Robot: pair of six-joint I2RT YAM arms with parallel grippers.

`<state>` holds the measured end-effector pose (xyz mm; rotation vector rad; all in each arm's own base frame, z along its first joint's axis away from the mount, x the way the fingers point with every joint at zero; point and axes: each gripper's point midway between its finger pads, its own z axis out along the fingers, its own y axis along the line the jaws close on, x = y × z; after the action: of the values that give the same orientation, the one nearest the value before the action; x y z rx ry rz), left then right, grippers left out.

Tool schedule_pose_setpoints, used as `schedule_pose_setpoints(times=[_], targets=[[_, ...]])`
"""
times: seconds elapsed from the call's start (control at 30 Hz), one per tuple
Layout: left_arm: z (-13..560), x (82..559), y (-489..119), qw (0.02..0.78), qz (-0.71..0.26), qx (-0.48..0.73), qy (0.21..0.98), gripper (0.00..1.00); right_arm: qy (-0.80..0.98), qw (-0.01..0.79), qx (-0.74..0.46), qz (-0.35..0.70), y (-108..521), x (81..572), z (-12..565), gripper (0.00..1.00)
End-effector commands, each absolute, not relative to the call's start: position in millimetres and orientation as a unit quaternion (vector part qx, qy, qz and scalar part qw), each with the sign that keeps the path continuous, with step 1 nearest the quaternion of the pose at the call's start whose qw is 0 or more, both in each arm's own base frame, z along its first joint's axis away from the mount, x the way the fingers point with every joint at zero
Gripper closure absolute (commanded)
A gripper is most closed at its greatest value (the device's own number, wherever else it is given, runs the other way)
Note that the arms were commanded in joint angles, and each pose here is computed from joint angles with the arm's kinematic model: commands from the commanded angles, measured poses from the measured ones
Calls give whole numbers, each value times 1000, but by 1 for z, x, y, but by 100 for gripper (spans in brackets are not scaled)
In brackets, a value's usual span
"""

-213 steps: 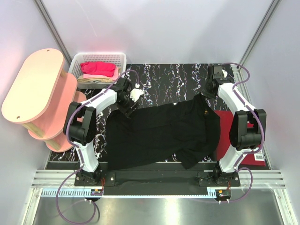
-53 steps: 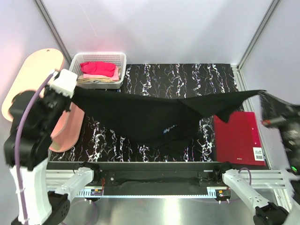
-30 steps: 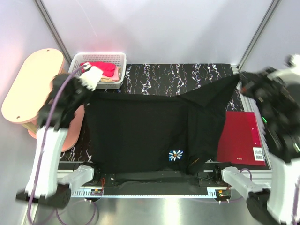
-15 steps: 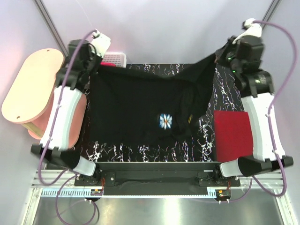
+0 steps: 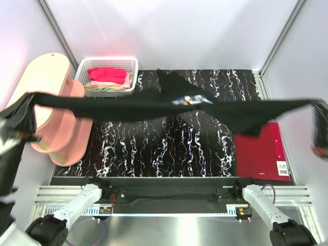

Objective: Fold and stack the t-shirts
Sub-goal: Flatten the tshirt out

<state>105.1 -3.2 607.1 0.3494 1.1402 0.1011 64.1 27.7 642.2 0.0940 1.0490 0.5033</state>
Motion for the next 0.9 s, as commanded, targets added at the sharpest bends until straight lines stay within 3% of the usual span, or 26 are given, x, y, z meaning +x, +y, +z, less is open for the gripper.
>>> schedule_pose_setpoints(times=[0.0,0.13,0.23,0.47,0.6,0.7,0.87], targets=[[595,99,-6,810,61,188,552,100,515,830,54,208,19,60,637,100],[578,104,-20,794,53,217,565,100,519,828,79,196,11,69,642,100],[545,138,-36,758,33,247,603,100,534,819,99,187,10,98,644,100],[416,271,-52,640,69,294,707,100,617,764,137,126,14,224,608,100],[327,343,-55,559,94,314,761,100,688,705,148,85,23,320,525,100],[235,388,-60,453,102,343,817,100,741,648,156,77,34,376,455,100],[188,411,-60,397,120,349,841,100,806,565,114,137,92,381,362,100]])
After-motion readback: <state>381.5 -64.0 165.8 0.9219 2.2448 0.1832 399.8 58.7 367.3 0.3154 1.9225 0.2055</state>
